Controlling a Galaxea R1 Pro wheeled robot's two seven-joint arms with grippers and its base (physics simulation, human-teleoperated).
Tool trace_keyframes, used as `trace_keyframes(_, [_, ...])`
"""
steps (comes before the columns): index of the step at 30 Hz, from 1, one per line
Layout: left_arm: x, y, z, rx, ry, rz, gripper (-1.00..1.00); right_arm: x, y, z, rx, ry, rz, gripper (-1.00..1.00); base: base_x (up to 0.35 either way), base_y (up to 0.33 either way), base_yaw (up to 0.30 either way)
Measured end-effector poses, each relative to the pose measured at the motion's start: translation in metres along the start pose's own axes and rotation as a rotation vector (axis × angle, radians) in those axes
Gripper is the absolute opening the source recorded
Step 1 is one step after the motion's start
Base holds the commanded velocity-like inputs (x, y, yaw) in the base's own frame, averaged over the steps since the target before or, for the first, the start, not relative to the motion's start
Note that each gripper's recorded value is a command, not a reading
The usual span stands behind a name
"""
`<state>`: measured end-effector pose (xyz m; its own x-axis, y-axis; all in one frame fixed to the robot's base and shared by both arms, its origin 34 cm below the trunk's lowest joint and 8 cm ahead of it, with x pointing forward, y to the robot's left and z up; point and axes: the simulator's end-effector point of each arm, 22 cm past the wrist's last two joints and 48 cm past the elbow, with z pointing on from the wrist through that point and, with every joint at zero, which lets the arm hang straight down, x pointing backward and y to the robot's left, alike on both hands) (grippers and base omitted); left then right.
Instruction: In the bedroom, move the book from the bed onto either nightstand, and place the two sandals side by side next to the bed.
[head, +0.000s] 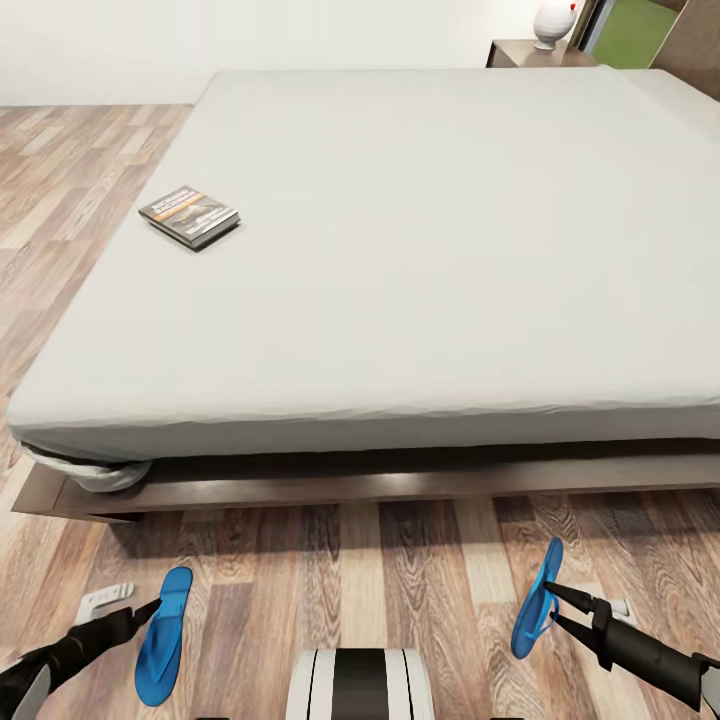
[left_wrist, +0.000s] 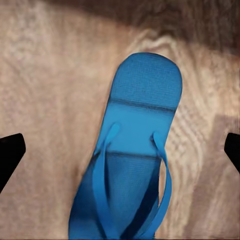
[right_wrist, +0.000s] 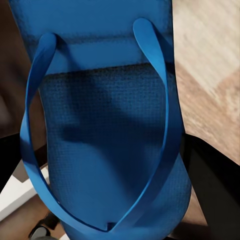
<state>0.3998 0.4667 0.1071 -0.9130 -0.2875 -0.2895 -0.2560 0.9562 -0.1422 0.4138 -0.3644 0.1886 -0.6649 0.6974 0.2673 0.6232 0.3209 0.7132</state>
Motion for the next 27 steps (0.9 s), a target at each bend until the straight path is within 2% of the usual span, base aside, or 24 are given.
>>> trace_keyframes(3, [-0.007, -0.014, -0.006, 0.103, -0.021, -0.023, 1.0, -0.001, -0.001, 0.001, 0.004, -0.007, -0.02, -1.0, 0.0, 0.0, 0.0])
trace_keyframes(7, [-0.01, -0.017, -0.008, 0.128, -0.03, -0.035, 1.0, -0.002, -0.01, 0.001, 0.043, -0.016, -0.067, -1.0, 0.0, 0.0, 0.0])
trace_keyframes(8, [-0.01, -0.018, -0.008, 0.131, -0.031, -0.036, 1.0, -0.001, -0.019, 0.001, 0.082, -0.011, -0.083, -1.0, 0.0, 0.0, 0.0])
trace_keyframes(9, [-0.009, -0.019, -0.008, 0.136, -0.031, -0.039, 1.0, 0.001, -0.048, -0.003, 0.216, 0.013, -0.123, -1.0, 0.0, 0.0, 0.0])
trace_keyframes(10, [-0.009, -0.02, -0.008, 0.137, -0.031, -0.039, 1.0, 0.0, -0.054, -0.005, 0.247, 0.013, -0.123, -1.0, 0.0, 0.0, 0.0])
trace_keyframes(11, [-0.008, -0.021, -0.008, 0.139, -0.03, -0.041, 1.0, -0.001, -0.075, -0.011, 0.357, 0.028, -0.158, -1.0, 0.0, 0.0, 0.0])
trace_keyframes(13, [-0.008, -0.023, -0.007, 0.141, -0.03, -0.043, 1.0, -0.012, -0.09, -0.019, 0.472, 0.02, -0.216, -1.0, 0.0, 0.0, 0.0])
trace_keyframes(14, [-0.007, -0.023, -0.007, 0.142, -0.03, -0.043, 1.0, -0.016, -0.093, -0.021, 0.5, 0.017, -0.234, -1.0, 0.0, 0.0, 0.0])
trace_keyframes(15, [-0.007, -0.024, -0.007, 0.142, -0.029, -0.043, 1.0, -0.023, -0.099, -0.026, 0.56, 0.013, -0.273, -1.0, 0.0, 0.0, 0.0])
trace_keyframes(16, [-0.006, -0.025, -0.006, 0.143, -0.028, -0.043, 1.0, -0.032, -0.11, -0.036, 0.655, 0.015, -0.326, -1.0, 0.0, 0.0, 0.0])
trace_keyframes(17, [-0.006, -0.025, -0.006, 0.143, -0.028, -0.044, 1.0, -0.034, -0.113, -0.039, 0.682, 0.015, -0.337, -1.0, 0.0, 0.0, 0.0])
trace_keyframes(18, [-0.006, -0.025, -0.006, 0.144, -0.027, -0.044, 1.0, -0.039, -0.123, -0.048, 0.761, 0.027, -0.383, -1.0, 0.0, 0.0, 0.0])
trace_keyframes(23, [-0.002, -0.032, -0.004, 0.151, -0.024, -0.05, 1.0, -0.045, -0.138, -0.064, 0.89, 0.055, -0.481, -1.0, 0.0, 0.0, 0.0])
trace_keyframes(24, [-0.001, -0.034, -0.003, 0.153, -0.023, -0.052, 1.0, -0.05, -0.14, -0.067, 0.919, 0.051, -0.509, -1.0, 0.0, 0.0, 0.0])
trace_keyframes(25, [0.0, -0.036, -0.002, 0.155, -0.023, -0.053, 1.0, -0.056, -0.144, -0.072, 0.972, 0.041, -0.557, -1.0, 0.0, 0.0, 0.0])
trace_keyframes(27, [0.002, -0.038, -0.001, 0.157, -0.022, -0.055, 1.0, -0.056, -0.15, -0.068, 1.054, 0.031, -0.621, -1.0, 0.0, 0.0, 0.0])
